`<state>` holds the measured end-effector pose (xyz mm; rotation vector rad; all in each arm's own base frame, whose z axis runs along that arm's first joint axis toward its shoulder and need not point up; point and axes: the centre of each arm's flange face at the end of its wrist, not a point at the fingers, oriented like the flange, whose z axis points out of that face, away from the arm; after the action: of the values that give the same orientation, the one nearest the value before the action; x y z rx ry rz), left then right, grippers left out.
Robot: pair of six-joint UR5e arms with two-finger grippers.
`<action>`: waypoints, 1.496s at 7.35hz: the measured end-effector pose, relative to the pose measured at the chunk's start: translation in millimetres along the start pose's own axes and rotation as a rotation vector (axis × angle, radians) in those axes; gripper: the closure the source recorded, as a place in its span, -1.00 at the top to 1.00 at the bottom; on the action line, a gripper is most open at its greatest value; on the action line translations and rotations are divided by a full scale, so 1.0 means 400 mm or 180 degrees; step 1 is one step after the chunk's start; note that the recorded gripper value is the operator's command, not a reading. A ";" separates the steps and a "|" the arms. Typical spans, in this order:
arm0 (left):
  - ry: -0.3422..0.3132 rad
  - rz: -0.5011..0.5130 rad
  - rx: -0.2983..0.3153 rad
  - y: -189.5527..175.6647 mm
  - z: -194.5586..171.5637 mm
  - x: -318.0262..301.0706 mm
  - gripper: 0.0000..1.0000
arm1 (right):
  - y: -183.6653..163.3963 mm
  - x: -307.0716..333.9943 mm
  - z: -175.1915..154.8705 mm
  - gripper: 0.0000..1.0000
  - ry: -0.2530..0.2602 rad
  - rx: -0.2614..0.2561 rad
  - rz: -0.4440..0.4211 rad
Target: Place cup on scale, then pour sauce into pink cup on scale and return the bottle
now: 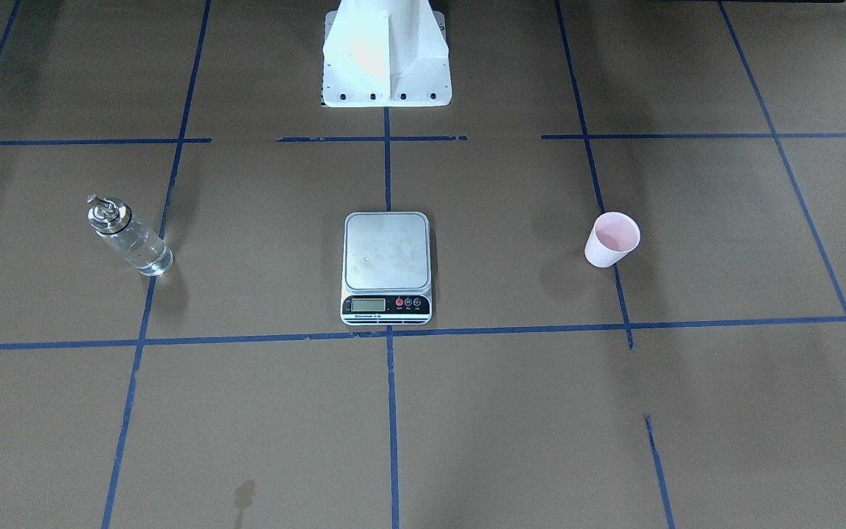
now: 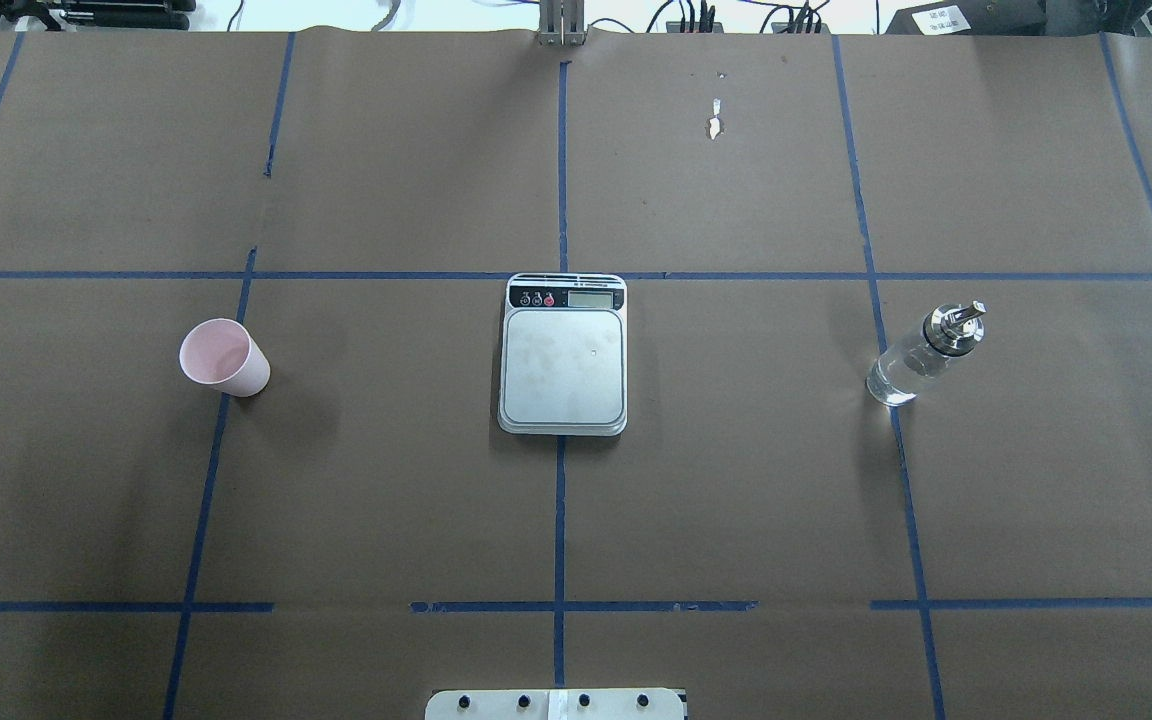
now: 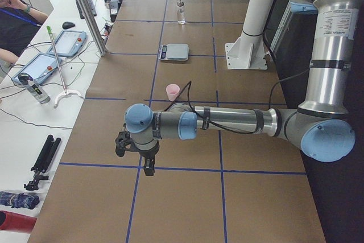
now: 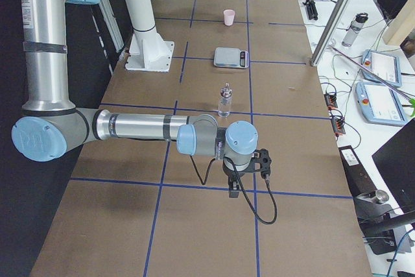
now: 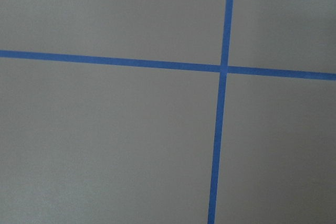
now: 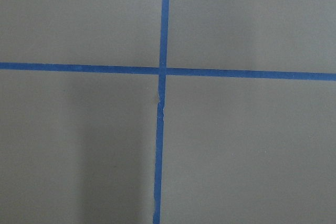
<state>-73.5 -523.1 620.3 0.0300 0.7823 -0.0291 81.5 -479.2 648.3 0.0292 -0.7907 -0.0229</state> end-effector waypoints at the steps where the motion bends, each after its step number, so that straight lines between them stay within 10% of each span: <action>1: 0.0026 0.0147 0.0143 -0.048 -0.059 0.064 1.00 | -0.002 -0.009 -0.008 1.00 0.0000 0.0022 -0.0021; 8: 0.0766 0.0574 0.0460 -0.065 -0.244 0.552 1.00 | -0.018 -0.056 -0.054 1.00 0.0025 0.0141 -0.0159; 11: 0.0564 0.0258 0.0367 0.013 -0.164 0.835 1.00 | -0.014 -0.104 -0.087 1.00 0.0051 0.0222 -0.0284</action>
<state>117.3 -520.3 338.2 0.1757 0.9552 0.0054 77.1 -483.1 594.2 0.1306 -0.7737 -0.0794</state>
